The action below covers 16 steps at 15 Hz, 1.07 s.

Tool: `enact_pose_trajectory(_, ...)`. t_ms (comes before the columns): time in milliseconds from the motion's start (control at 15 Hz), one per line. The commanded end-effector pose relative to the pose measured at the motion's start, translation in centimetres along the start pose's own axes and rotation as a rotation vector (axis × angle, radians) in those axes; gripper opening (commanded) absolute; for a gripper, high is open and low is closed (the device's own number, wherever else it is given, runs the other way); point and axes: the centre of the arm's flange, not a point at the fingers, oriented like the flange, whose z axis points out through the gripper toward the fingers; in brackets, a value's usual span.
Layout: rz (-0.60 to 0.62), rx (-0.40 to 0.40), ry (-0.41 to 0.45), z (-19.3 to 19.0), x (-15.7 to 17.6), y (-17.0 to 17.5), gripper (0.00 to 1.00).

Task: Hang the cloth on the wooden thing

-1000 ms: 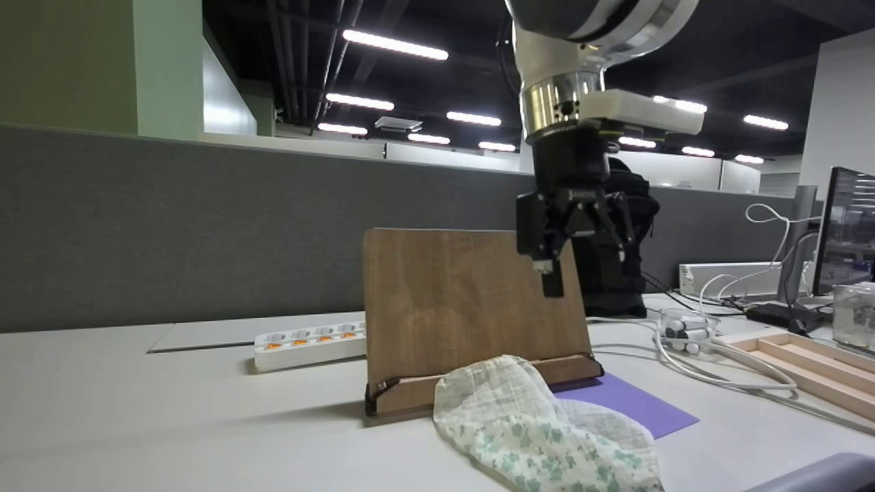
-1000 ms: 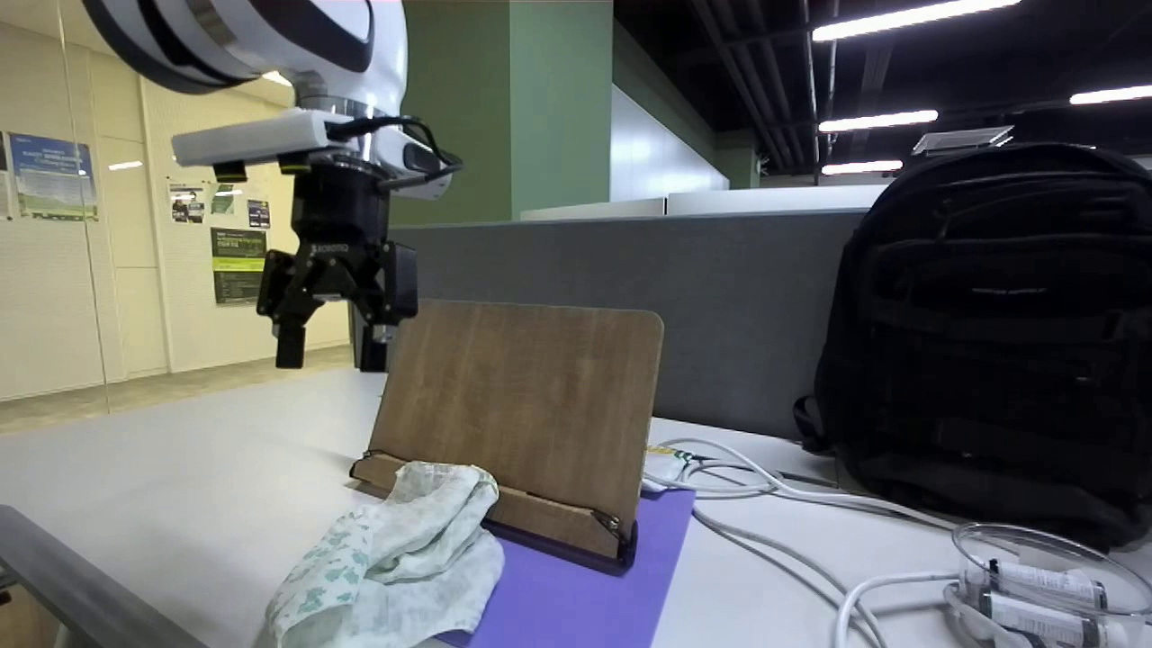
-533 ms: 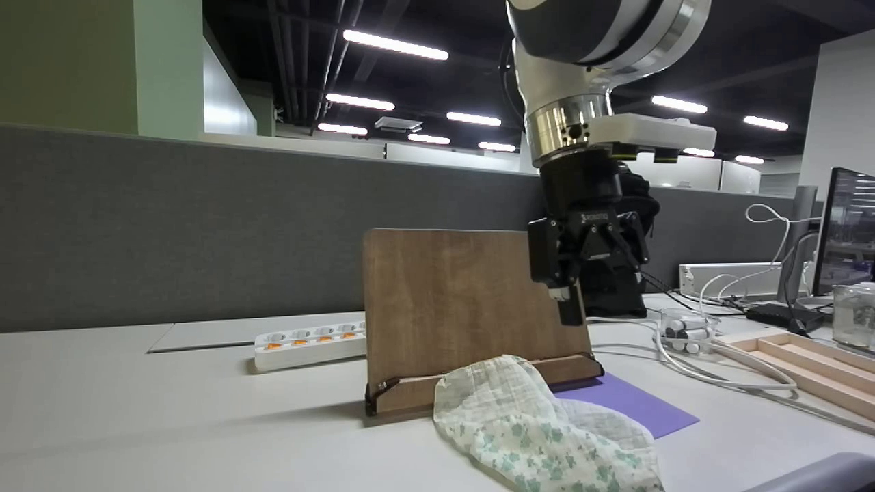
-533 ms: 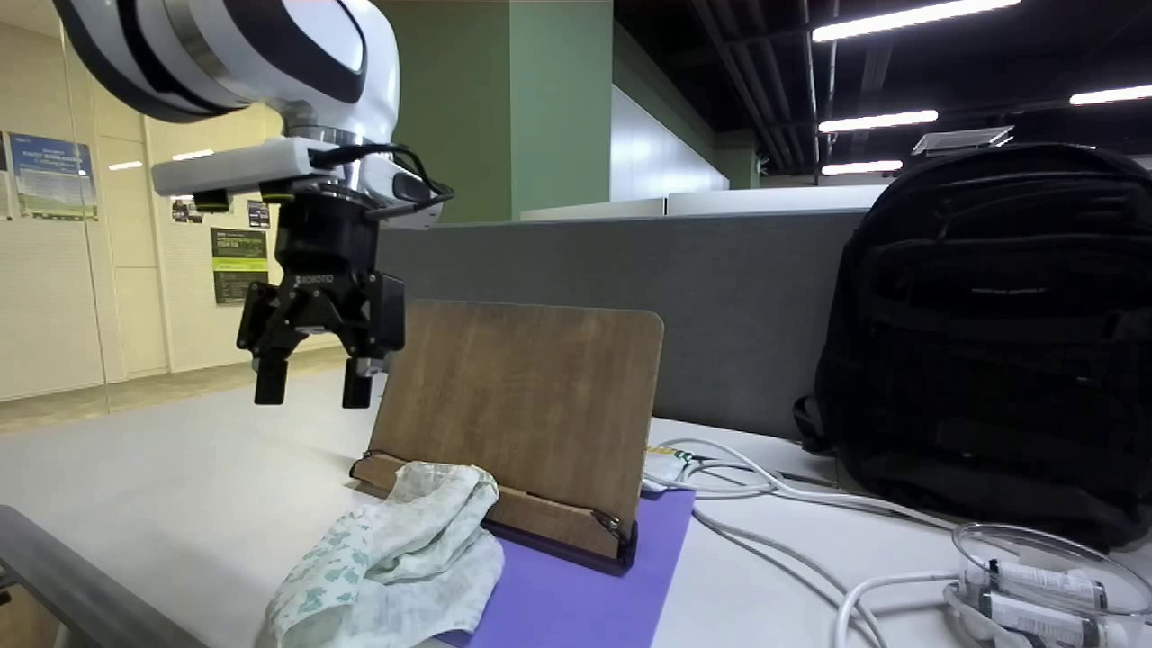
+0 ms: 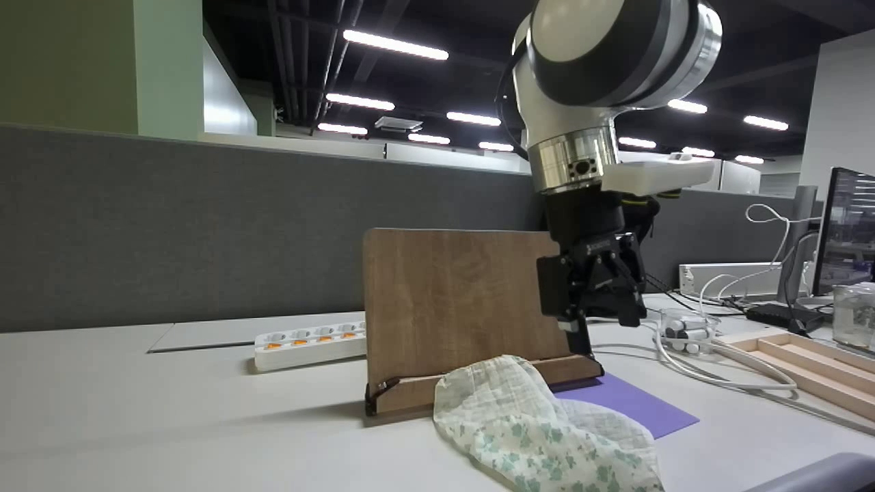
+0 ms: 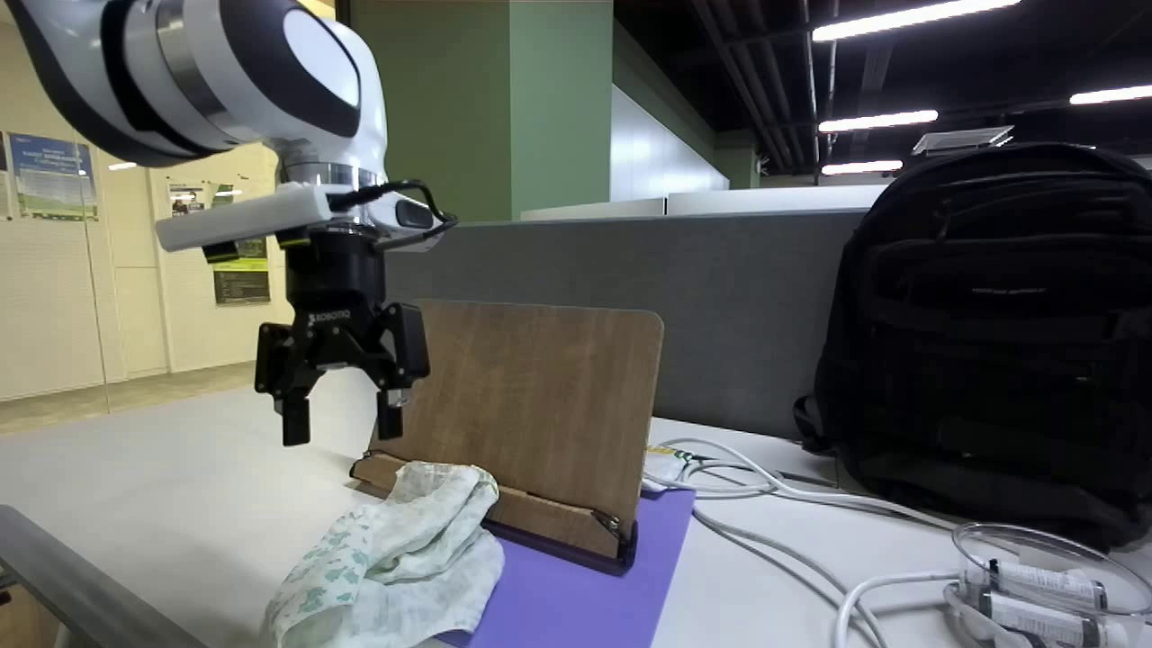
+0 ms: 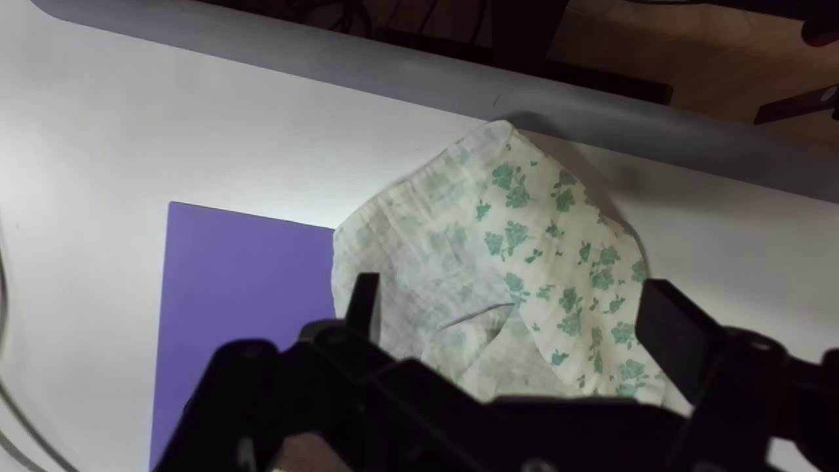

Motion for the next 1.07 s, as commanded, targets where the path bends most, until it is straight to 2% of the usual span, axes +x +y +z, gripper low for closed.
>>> enact_pose_trajectory(0,0.004,0.034,-0.009,3.4,0.9,-0.6,1.0)
enact_pose_trajectory(400,-0.024,0.103,-0.064,7.7,1.9,-2.0,1.0)
enact_pose_trajectory(933,-0.042,0.101,-0.087,10.7,3.0,-2.1,1.0)
enact_pose_trajectory(1000,-0.036,0.1,-0.082,10.8,3.2,-1.9,0.75)
